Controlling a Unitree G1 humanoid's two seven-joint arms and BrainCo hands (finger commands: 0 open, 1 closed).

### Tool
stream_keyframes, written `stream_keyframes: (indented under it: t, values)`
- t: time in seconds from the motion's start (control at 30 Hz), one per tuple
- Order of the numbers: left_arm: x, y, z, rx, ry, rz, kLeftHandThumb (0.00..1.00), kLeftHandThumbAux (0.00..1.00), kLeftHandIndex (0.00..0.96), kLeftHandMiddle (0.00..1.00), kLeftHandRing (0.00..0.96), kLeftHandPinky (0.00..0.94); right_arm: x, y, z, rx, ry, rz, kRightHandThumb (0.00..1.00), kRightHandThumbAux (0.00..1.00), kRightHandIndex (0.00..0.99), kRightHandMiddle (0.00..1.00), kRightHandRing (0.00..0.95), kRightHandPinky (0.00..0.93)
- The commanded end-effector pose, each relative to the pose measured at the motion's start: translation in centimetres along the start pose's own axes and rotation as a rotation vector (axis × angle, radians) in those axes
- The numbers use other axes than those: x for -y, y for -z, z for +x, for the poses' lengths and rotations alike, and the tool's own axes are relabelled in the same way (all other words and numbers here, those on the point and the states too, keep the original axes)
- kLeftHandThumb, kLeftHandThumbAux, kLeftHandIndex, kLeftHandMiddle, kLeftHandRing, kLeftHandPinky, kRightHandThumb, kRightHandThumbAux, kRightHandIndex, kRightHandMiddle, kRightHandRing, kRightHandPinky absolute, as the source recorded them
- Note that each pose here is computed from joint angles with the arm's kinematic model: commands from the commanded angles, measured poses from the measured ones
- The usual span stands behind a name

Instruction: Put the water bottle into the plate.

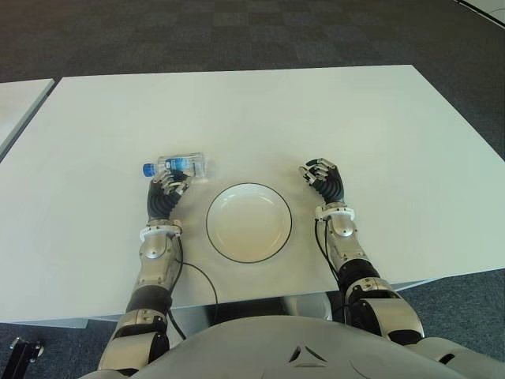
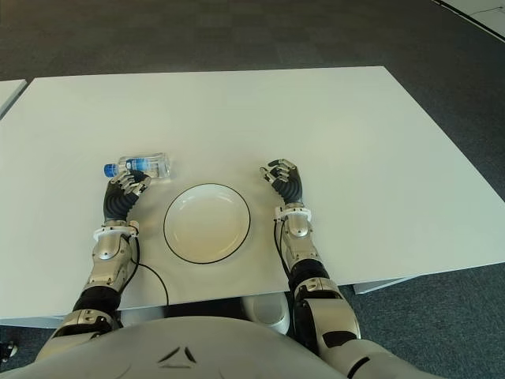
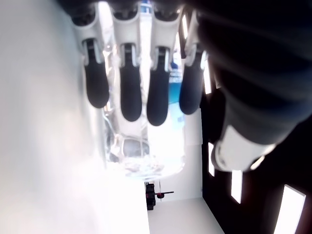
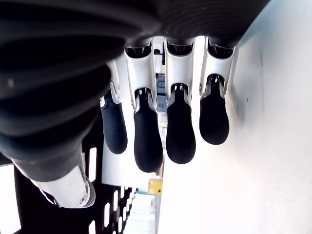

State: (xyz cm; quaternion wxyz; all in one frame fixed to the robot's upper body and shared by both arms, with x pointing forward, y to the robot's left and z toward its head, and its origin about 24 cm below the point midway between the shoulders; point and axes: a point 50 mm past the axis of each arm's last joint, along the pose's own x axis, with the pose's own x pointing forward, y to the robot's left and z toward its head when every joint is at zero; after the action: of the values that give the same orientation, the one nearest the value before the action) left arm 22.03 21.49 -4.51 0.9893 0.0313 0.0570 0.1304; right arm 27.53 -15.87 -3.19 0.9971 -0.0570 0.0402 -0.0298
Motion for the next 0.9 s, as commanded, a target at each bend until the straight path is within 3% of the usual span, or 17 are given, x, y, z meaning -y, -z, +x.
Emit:
stream_keyframes:
  t: [0.03, 0.63, 0.7, 0.9]
  values:
    - [-0.2, 2.9, -2.1, -0.158, 0.003, 0.012, 0.709, 0.718, 0.428, 0.445, 0.422, 0.415, 0.2, 4.4, -3.0, -0.235, 0.007, 0.003, 0.709, 0.726, 0.436, 0.669, 0.659, 0.657]
    - [-0.4, 2.9, -2.2, -0.159, -0.004, -0.004, 0.709, 0.717, 0.428, 0.443, 0.42, 0.414, -0.1, 4.4, -3.2, -0.236, -0.005, 0.003, 0.708, 0.725, 0.436, 0.663, 0.655, 0.652]
    - [-0.6, 2.5, -2.0, -0.14, -0.003, -0.004, 0.709, 0.717, 0.428, 0.442, 0.418, 0.414, -0.2, 4.4, -3.2, -0.236, -0.013, 0.005, 0.708, 0.725, 0.436, 0.664, 0.655, 0.653]
    - [-0.8, -1.8, -1.9, 0.009, 0.016, 0.03, 0.708, 0.717, 0.427, 0.443, 0.419, 0.408, -0.4, 4.4, -3.3, -0.235, -0.026, 0.007, 0.709, 0.725, 0.436, 0.666, 0.658, 0.656]
